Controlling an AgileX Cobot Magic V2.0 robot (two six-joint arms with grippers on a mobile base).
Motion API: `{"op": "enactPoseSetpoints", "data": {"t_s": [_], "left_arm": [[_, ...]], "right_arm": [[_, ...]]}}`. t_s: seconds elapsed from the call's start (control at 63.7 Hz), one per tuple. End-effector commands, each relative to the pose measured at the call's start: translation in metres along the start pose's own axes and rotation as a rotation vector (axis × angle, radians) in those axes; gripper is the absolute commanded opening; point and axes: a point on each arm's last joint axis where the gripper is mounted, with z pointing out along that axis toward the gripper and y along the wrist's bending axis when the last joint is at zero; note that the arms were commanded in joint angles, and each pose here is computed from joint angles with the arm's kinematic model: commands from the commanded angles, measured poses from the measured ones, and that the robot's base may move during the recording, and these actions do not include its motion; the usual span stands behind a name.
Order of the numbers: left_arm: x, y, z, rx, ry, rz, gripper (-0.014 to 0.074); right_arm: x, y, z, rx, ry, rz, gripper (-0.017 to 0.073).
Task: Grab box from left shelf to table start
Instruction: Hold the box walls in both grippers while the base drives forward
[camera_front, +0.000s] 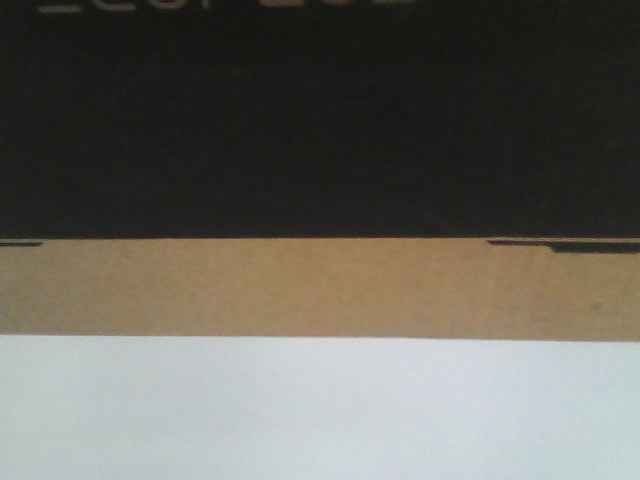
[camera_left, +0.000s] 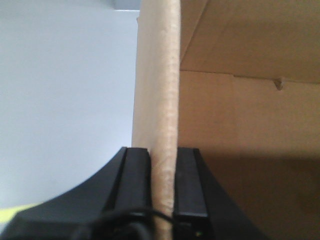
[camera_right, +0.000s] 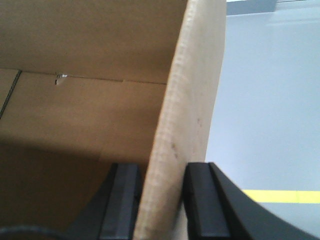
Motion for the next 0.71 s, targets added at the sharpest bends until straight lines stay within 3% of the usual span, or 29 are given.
{"op": "enactPoseSetpoints", "data": {"t_s": [0.0, 0.251, 0.69], "left_arm": [[-0.0228, 0.0046, -0.0138, -0.015, -0.204, 0.019, -0.0094], [-0.0207, 0.0021, -0.0134, 0.014, -0.18, 0.022, -0.0094], [-0.0264, -0.0044, -0.0156, 0.086, -0.252, 0.193, -0.0094]], "right_arm": [[-0.0169, -0.0043, -0.0108, 0.039, -0.16, -0.053, 0.0057], [-0.0169, -0.0043, -0.0108, 0.039, -0.16, -0.053, 0.0057], [-0.0169, -0.0043, -0.0108, 0.039, -0.16, -0.053, 0.0057]]}}
